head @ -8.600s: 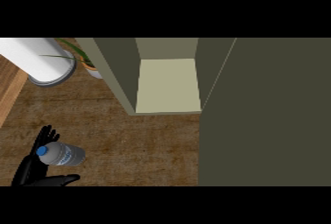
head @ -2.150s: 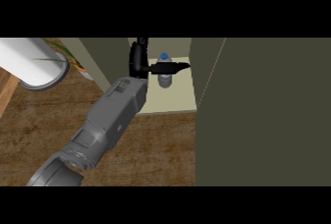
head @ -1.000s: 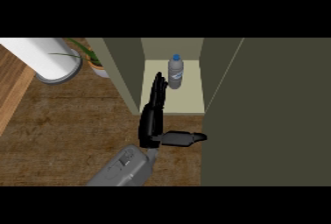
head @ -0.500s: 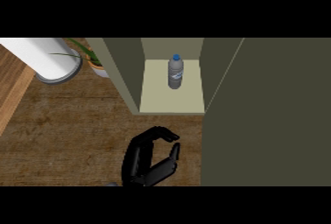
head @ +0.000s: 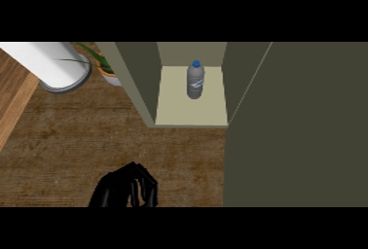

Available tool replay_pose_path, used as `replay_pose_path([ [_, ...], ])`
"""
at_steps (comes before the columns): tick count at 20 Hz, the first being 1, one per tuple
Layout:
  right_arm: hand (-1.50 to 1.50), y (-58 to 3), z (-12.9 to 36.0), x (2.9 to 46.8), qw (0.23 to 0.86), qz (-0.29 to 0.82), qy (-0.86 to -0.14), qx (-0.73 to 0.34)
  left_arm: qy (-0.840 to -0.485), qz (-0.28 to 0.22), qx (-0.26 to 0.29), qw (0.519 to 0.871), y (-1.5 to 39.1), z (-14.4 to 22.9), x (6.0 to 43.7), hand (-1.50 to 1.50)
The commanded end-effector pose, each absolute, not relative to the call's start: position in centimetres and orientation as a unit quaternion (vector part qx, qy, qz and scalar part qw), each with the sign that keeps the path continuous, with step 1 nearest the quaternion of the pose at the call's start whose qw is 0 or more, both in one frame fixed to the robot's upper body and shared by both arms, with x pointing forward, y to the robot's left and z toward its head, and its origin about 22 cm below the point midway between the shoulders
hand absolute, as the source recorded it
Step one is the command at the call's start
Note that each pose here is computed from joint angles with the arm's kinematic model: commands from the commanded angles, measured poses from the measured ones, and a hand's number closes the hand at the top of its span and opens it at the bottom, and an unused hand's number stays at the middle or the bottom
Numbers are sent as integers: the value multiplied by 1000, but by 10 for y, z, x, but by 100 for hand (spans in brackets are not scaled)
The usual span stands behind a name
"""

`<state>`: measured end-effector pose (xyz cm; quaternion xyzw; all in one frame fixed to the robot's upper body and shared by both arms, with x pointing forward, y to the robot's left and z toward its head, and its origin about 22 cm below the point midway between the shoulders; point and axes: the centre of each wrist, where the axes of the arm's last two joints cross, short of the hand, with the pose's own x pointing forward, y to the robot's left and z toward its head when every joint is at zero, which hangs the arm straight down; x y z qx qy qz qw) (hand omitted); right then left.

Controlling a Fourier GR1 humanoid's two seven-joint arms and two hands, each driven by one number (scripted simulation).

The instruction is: Pick up the bottled water, place it into the cabinet and close the cabinet

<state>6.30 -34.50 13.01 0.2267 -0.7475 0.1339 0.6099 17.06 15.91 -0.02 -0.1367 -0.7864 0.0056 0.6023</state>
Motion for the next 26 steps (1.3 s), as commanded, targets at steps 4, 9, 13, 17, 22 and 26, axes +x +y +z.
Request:
replay_pose_path([
  [4, 150, -305, 173, 52, 568, 269, -739, 243, -801, 1, -119, 587, 217, 22, 167, 150],
  [9, 150, -299, 178, 54, 541, 273, -757, 243, -801, 17, -134, 584, 254, 35, 157, -150],
  [13, 150, -284, 178, 52, 540, 290, -739, 279, -814, 26, -107, 571, 274, 43, 158, -150],
  [17, 150, -280, 180, 55, 536, 311, -728, 295, -809, 23, -90, 581, 294, 49, 146, -150],
  [22, 150, -271, 181, 64, 516, 331, -723, 319, -808, 20, -98, 580, 306, 62, 144, -150],
  [26, 150, -264, 182, 72, 504, 357, -714, 331, -803, 27, -97, 587, 315, 58, 136, -150],
])
